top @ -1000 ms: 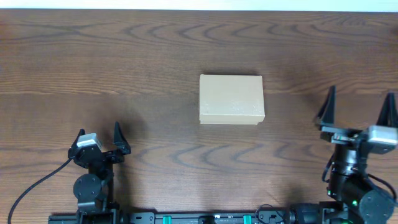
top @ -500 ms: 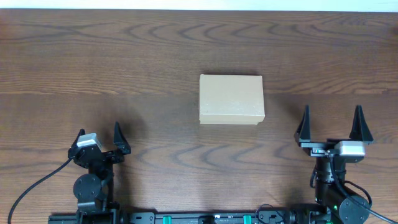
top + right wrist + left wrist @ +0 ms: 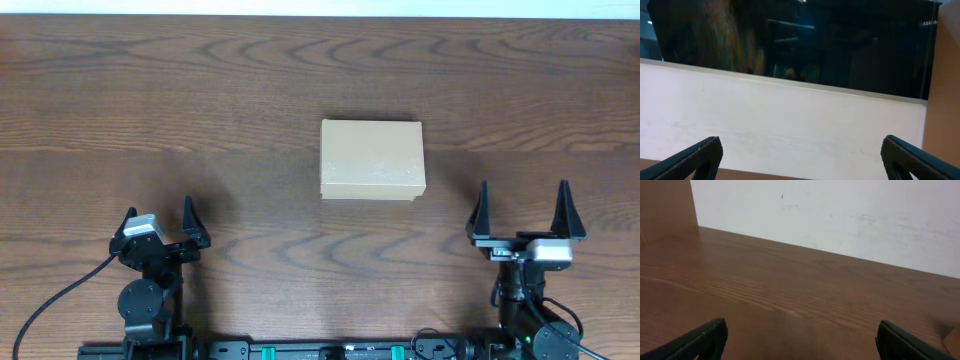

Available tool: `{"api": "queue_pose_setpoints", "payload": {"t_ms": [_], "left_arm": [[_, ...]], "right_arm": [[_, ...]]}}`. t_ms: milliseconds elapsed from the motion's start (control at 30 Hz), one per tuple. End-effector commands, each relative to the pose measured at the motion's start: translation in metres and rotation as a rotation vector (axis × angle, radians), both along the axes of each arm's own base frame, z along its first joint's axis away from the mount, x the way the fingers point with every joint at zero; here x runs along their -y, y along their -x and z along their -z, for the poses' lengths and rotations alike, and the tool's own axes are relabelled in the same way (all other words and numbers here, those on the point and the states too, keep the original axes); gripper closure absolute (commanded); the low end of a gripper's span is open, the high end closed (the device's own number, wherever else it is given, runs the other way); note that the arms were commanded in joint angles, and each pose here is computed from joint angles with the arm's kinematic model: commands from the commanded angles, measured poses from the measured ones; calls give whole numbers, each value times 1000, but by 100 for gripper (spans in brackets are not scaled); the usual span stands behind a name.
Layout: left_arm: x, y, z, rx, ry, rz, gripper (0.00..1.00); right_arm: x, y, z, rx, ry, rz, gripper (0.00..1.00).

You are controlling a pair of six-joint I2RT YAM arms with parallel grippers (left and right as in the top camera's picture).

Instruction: Pack container

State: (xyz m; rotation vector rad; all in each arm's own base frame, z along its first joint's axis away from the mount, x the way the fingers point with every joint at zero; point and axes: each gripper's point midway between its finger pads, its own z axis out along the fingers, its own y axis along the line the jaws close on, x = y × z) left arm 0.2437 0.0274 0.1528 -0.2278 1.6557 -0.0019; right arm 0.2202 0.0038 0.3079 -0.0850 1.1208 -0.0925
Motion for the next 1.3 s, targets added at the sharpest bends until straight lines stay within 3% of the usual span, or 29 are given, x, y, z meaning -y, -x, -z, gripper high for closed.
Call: {"api": "queue_pose_setpoints", "payload": {"t_ms": [0,633,1167,1267], "left_arm": [[1,2,17,-60,5,8,5],[1,2,17,-60,5,8,5],[1,2,17,-60,5,8,5],[1,2,17,-60,5,8,5]], "right_arm": [[1,0,6,0,12,6,1],[-3,-8,38,-50,11,-14,1],[-4,-26,154,-536,-67,-35,1],[-3,-26,153,-532,-62,-26,1]]}}
